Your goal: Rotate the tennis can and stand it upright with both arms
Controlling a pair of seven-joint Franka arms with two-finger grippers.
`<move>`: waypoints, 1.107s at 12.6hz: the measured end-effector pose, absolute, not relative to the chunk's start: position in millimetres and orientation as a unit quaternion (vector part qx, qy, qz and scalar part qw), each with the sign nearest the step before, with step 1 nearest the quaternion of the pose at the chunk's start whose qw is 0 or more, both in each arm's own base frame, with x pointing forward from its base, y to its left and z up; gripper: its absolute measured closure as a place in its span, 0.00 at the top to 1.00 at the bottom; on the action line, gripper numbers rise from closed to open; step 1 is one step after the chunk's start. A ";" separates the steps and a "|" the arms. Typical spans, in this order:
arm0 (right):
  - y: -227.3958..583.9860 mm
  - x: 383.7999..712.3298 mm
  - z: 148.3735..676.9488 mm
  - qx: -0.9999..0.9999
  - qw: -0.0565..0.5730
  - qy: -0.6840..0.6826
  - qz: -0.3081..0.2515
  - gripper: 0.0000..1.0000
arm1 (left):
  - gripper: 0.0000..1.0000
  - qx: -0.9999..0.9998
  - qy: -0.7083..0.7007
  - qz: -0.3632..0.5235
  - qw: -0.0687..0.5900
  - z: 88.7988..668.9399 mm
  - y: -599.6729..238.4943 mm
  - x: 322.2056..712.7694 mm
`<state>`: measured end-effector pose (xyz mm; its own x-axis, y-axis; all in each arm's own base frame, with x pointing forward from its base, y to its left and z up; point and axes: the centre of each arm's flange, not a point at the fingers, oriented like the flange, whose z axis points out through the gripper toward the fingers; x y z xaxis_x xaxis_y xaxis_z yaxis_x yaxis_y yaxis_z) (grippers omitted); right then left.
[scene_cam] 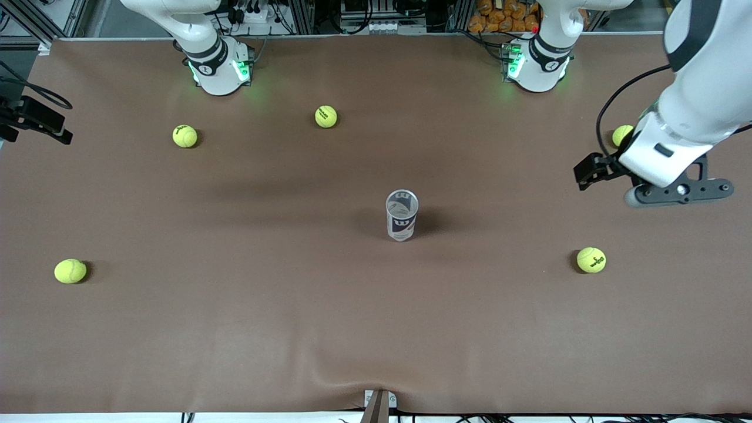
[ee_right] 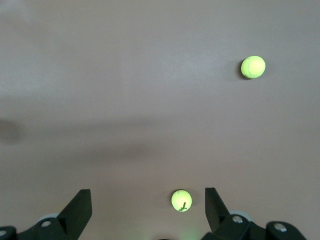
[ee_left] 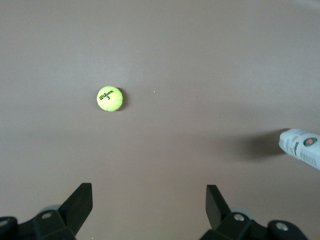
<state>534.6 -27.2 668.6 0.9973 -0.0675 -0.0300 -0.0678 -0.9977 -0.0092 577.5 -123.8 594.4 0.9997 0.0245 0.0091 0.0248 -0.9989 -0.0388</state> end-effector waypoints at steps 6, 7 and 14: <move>-27.2 534.6 668.7 -0.999 0.005 0.034 0.015 1.00 | 1.00 -1.000 -0.013 -0.025 0.013 615.9 -106.3 566.5; -27.2 534.6 668.6 -0.999 0.005 0.034 0.015 1.00 | 1.00 -0.999 -0.017 -0.029 0.012 623.5 -101.6 566.3; -27.2 534.6 668.6 -0.999 0.005 0.034 0.015 1.00 | 1.00 -0.999 -0.039 -0.016 0.016 640.1 -76.4 560.1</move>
<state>534.6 -27.2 668.6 0.9973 -0.0675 -0.0300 -0.0678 -0.9977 -0.0092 560.1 -76.4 640.1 0.9964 0.0782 0.0333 0.0792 -0.9964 -0.0301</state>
